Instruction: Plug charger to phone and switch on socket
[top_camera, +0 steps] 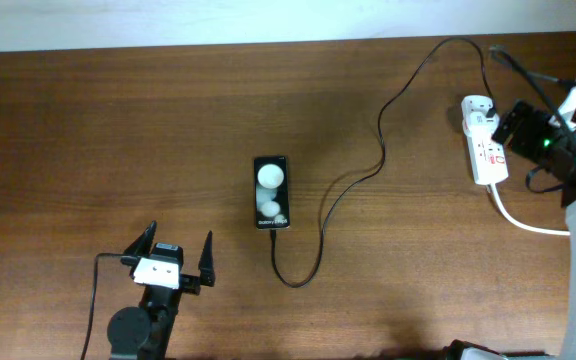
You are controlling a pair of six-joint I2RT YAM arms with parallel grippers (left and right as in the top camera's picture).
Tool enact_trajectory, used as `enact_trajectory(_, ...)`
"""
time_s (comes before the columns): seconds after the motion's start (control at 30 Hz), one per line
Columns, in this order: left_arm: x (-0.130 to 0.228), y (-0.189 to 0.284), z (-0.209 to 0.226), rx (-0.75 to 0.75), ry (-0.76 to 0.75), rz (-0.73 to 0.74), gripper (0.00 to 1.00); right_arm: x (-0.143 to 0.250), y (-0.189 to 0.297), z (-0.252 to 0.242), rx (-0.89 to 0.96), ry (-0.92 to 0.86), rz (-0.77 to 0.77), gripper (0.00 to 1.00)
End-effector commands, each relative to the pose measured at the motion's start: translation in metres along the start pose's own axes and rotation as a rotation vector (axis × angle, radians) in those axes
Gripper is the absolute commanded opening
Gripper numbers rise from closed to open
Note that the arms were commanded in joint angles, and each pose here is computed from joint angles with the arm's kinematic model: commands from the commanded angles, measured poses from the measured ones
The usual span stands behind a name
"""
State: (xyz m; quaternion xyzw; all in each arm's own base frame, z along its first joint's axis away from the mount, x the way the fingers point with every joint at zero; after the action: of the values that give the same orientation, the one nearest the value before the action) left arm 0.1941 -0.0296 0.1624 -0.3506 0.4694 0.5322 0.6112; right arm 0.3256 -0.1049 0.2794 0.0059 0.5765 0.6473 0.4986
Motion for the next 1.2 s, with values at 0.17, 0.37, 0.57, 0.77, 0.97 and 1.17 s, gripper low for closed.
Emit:
enact_trajectory(0.17, 0.001, 0.0, 0.0, -0.006, -0.019, 0.003, 0.99, 0.014, -0.01, -0.005, 0.009, -0.004, 0.045, 0.99)
enact_trajectory(0.37, 0.001, 0.0, 0.0, -0.006, -0.019, 0.003, 0.99, 0.063, -0.039, -0.031, 0.083, -0.013, 0.188, 0.99)
enact_trajectory(0.57, 0.001, 0.0, 0.0, -0.006, -0.019, 0.003, 0.99, 0.112, -0.057, -0.058, 0.15, -0.021, 0.319, 0.99)
enact_trajectory(0.77, 0.001, 0.0, 0.0, -0.007, -0.019, 0.003, 0.99, 0.152, -0.059, -0.078, 0.193, -0.027, 0.402, 0.99)
enact_trajectory(0.97, 0.001, 0.0, 0.0, -0.006, -0.019, 0.003, 0.99, 0.193, -0.053, -0.099, 0.224, -0.031, 0.461, 0.99)
enact_trajectory(1.17, 0.001, 0.0, 0.0, -0.006, -0.019, 0.003, 0.99, 0.213, -0.052, -0.11, 0.227, -0.034, 0.466, 0.99)
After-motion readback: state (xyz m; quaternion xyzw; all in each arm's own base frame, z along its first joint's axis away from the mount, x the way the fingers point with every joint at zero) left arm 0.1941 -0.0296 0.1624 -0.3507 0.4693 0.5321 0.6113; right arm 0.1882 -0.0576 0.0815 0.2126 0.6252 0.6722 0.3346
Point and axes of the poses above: each gripper's point midway between its finger pads, its own y axis back along the fingers, its own z axis along the line the jaws close on, x = y × z, the point moved 5 cm from there along y, back along the fingers, and after that the axes turned 15 degrees about -y, right-handed, at the moved point
